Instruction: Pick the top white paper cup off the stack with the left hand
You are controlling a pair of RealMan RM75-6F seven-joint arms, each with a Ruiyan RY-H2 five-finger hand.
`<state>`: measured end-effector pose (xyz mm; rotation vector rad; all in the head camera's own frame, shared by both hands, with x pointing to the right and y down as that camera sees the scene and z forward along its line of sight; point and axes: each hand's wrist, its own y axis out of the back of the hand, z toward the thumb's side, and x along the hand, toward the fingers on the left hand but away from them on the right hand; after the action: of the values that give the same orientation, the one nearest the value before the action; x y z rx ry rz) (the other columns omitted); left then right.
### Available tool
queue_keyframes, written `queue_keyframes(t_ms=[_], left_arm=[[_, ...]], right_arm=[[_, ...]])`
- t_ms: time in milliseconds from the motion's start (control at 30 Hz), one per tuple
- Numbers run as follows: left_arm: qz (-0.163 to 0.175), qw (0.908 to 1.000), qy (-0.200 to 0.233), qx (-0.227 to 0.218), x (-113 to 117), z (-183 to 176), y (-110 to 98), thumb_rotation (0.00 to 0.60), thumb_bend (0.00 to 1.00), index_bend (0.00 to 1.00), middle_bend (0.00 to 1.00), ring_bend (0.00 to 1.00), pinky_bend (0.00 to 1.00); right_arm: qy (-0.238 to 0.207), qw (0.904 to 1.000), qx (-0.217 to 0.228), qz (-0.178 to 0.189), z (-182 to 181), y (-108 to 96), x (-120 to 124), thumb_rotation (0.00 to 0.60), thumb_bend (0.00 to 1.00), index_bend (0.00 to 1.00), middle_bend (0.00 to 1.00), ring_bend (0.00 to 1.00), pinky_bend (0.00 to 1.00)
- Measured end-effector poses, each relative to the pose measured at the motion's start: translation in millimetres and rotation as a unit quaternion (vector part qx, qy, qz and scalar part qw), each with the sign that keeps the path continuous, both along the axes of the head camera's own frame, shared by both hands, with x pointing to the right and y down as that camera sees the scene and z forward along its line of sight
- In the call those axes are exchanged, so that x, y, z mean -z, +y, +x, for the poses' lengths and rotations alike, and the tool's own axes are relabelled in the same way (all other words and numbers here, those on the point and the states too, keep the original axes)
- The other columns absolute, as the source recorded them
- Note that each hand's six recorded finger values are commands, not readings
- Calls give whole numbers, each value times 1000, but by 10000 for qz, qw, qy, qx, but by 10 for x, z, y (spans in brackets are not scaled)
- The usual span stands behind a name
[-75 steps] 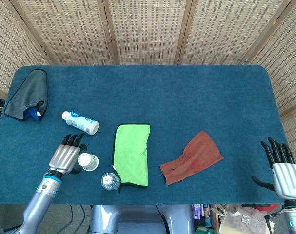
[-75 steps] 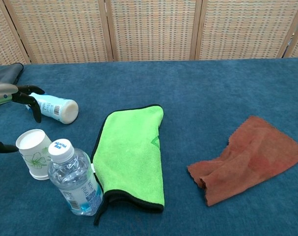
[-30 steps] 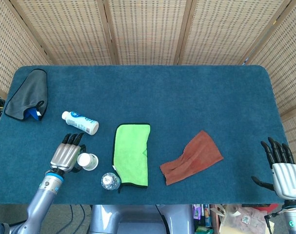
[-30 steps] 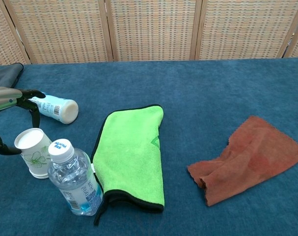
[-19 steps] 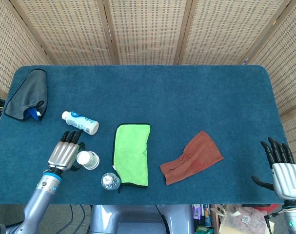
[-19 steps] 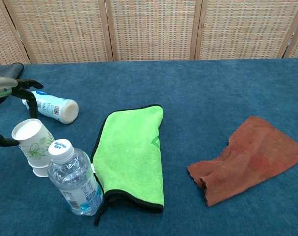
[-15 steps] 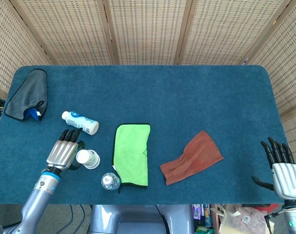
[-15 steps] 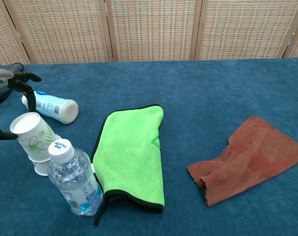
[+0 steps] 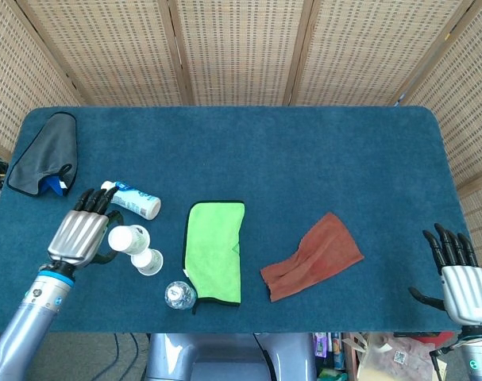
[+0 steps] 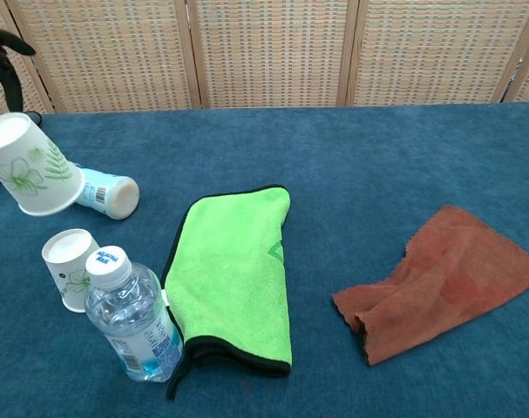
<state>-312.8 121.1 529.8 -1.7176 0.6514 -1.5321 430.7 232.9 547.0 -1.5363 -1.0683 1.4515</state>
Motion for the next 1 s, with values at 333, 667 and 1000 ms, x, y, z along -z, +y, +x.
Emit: queue_keyframes(t_ms=[333, 667, 1000], left_arm=[[13, 9991, -338, 263, 22, -461, -98, 600, 239, 431, 0, 0, 0], [-77, 9979, -372, 528, -306, -847, -119, 600, 240, 431, 0, 0, 0], [-357, 9968, -372, 603, -873, -993, 30, 600, 240, 431, 0, 0, 0]], right_arm=[[10, 10000, 0, 7, -5, 5, 7, 600, 117, 0, 0, 0, 0], [40, 10000, 12, -11, -17, 9, -7, 600, 118, 0, 0, 0, 0], [51, 10000, 1, -3, -14, 9, -6, 600, 117, 0, 0, 0, 0]])
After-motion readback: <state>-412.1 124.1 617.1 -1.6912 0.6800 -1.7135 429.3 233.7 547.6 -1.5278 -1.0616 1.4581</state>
